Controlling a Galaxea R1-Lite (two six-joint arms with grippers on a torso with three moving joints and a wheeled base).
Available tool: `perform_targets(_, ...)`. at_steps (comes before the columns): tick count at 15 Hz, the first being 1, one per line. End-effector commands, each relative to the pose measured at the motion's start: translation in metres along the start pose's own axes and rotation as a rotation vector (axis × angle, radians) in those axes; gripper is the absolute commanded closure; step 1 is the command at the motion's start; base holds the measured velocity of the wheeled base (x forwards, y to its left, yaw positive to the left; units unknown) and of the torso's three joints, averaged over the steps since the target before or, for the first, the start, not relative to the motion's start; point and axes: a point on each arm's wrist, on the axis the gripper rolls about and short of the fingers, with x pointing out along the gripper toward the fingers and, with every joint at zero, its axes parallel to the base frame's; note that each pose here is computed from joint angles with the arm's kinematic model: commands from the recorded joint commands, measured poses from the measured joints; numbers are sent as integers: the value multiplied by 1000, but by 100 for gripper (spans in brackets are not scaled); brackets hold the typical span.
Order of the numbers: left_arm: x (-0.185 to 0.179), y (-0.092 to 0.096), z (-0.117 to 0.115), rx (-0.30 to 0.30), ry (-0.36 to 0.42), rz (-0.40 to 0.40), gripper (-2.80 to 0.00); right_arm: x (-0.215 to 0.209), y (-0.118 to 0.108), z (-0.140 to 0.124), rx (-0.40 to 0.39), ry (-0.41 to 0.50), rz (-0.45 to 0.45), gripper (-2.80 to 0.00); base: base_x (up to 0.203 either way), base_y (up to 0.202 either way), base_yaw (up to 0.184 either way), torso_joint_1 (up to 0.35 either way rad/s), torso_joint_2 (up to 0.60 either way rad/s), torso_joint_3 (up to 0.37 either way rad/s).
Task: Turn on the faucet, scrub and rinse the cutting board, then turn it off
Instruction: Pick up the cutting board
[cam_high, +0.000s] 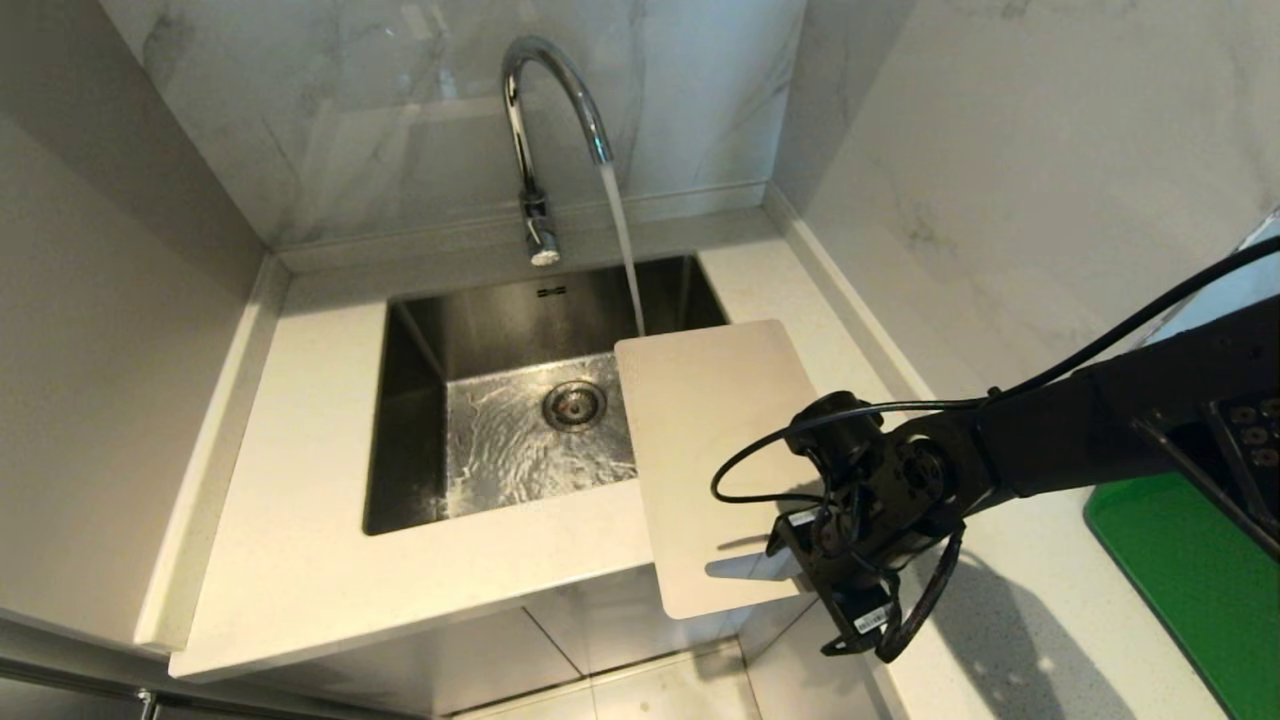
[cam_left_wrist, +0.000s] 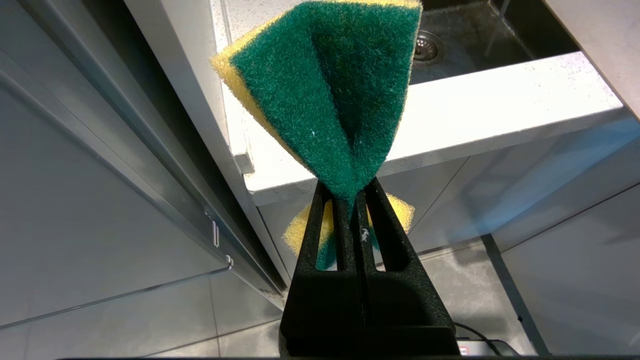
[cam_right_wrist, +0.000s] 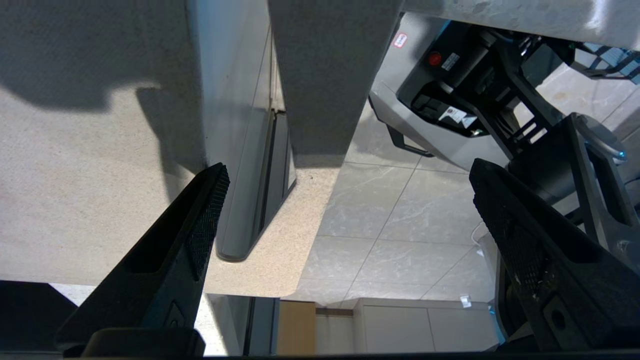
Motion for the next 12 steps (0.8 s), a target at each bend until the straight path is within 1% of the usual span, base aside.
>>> perform_targets(1, 0, 0, 0, -1, 1, 0, 0, -1, -2, 0, 10, 0, -6, -280, 0, 0, 0, 0, 0, 0)
perform_targets(6, 0, 0, 0, -1, 1, 0, 0, -1, -7, 0, 7, 2, -32, -280, 0, 0, 0, 0, 0, 0)
perform_targets(12, 0, 0, 0, -1, 1, 0, 0, 18, -11, 1, 18, 6, -86, -280, 0, 0, 0, 0, 0, 0)
